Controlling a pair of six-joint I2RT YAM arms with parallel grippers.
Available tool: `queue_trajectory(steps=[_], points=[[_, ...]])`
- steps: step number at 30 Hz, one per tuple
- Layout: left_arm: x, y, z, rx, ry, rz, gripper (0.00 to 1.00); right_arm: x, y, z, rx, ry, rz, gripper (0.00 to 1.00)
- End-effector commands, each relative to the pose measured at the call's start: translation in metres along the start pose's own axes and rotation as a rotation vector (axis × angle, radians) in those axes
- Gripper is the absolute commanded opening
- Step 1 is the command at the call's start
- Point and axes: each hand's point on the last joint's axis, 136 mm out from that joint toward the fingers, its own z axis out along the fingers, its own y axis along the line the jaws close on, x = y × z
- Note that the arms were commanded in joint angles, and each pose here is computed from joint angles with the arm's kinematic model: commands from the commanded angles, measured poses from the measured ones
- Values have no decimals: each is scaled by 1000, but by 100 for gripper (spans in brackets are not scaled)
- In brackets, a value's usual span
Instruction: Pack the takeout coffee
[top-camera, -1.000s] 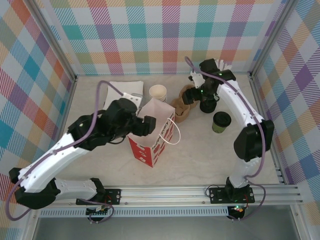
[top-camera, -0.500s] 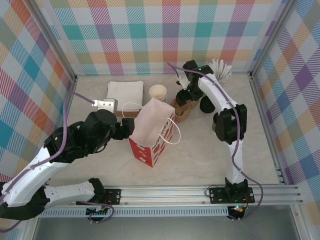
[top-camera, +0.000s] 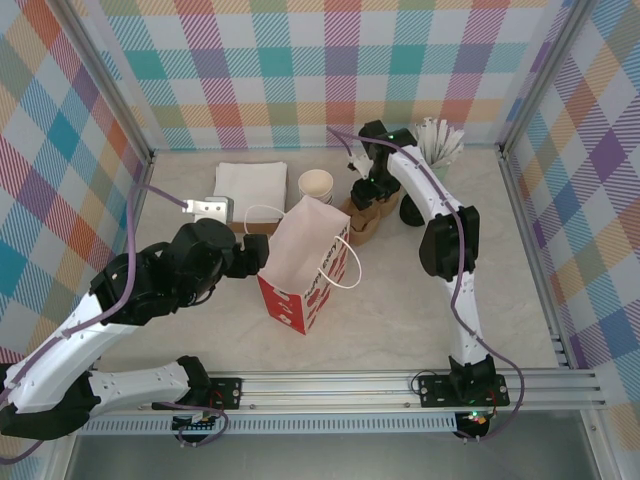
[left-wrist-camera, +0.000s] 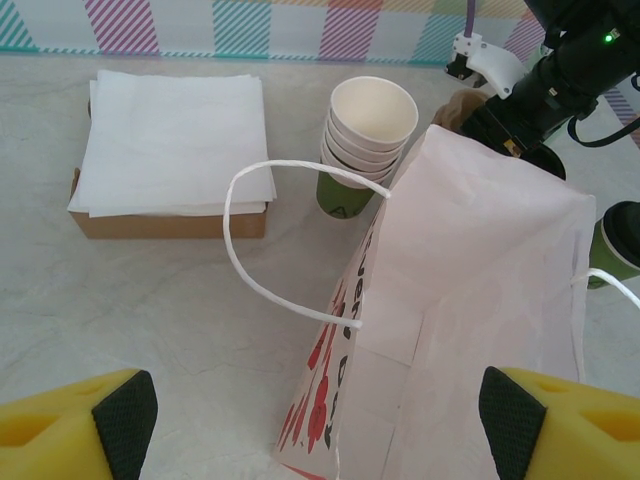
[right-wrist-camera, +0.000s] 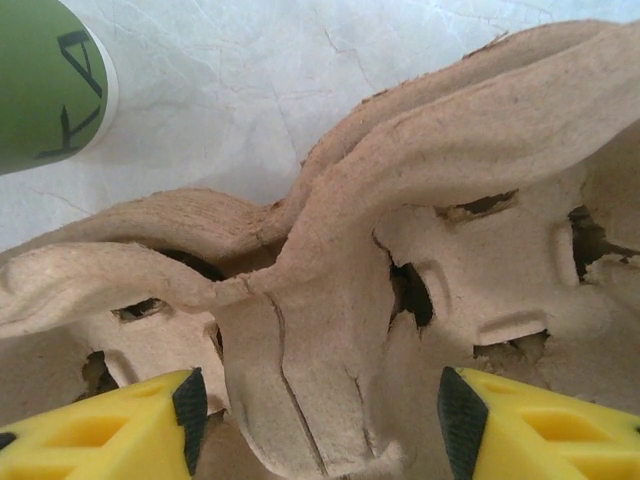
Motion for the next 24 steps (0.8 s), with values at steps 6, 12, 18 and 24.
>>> queue_trajectory(steps=[6, 12, 18, 24], points=[[-3, 1, 1, -25, -6, 19, 87, 3, 6, -1, -7, 23, -16, 55], [-2, 1, 2, -26, -5, 23, 87, 6, 6, -1, 2, 39, -21, 50], [-2, 3, 1, -36, -2, 31, 88, 5, 6, -9, 17, 28, -25, 43], [-3, 4, 0, -35, -6, 28, 88, 4, 5, -25, 31, 2, -28, 43]])
